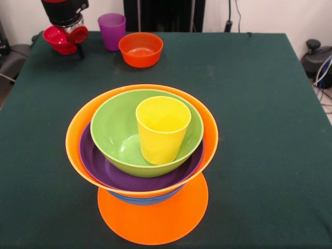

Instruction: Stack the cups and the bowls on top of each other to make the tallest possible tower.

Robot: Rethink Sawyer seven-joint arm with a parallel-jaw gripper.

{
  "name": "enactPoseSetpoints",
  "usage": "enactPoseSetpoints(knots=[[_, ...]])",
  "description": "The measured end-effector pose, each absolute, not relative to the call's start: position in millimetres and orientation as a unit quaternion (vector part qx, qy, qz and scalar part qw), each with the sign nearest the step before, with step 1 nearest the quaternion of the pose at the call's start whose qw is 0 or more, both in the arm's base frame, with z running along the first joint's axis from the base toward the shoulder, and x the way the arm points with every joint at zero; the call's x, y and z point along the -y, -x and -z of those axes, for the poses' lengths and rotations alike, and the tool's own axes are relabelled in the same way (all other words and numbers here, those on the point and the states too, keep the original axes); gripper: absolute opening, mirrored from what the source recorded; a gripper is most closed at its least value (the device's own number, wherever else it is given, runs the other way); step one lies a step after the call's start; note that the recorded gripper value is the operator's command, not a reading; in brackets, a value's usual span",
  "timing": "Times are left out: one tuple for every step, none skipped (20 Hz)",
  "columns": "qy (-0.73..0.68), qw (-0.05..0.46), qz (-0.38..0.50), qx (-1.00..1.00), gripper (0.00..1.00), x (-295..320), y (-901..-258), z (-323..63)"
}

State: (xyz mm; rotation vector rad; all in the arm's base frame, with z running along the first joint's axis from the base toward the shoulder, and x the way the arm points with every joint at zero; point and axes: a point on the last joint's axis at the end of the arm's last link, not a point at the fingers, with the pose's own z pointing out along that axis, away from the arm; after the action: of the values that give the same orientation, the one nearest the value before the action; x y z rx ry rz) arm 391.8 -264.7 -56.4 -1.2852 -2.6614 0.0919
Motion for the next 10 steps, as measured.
enactPoseSetpoints(knots=[[0.431,0.092,-0.03,0.897,1.0,263.5,-390.9,58.4],[0.431,0.092,-0.03,0.897,1.0,263.0,-390.6,59.0],[0.431,0.093,-0.029,0.897,1.0,262.6,-390.2,59.6],[0.431,0.092,-0.03,0.897,1.0,263.1,-390.5,59.4],[0.431,0.092,-0.03,0.897,1.0,263.1,-390.5,59.4],[0.431,0.092,-0.03,0.897,1.0,263.1,-390.5,59.5],[0.431,0.092,-0.03,0.897,1.0,263.1,-390.5,59.4],[0.431,0.092,-0.03,0.897,1.0,263.2,-390.5,59.4],[0.43,0.093,-0.03,0.897,0.0,263.4,-389.8,59.4],[0.43,0.093,-0.031,0.897,0.0,264.0,-389.5,58.9]])
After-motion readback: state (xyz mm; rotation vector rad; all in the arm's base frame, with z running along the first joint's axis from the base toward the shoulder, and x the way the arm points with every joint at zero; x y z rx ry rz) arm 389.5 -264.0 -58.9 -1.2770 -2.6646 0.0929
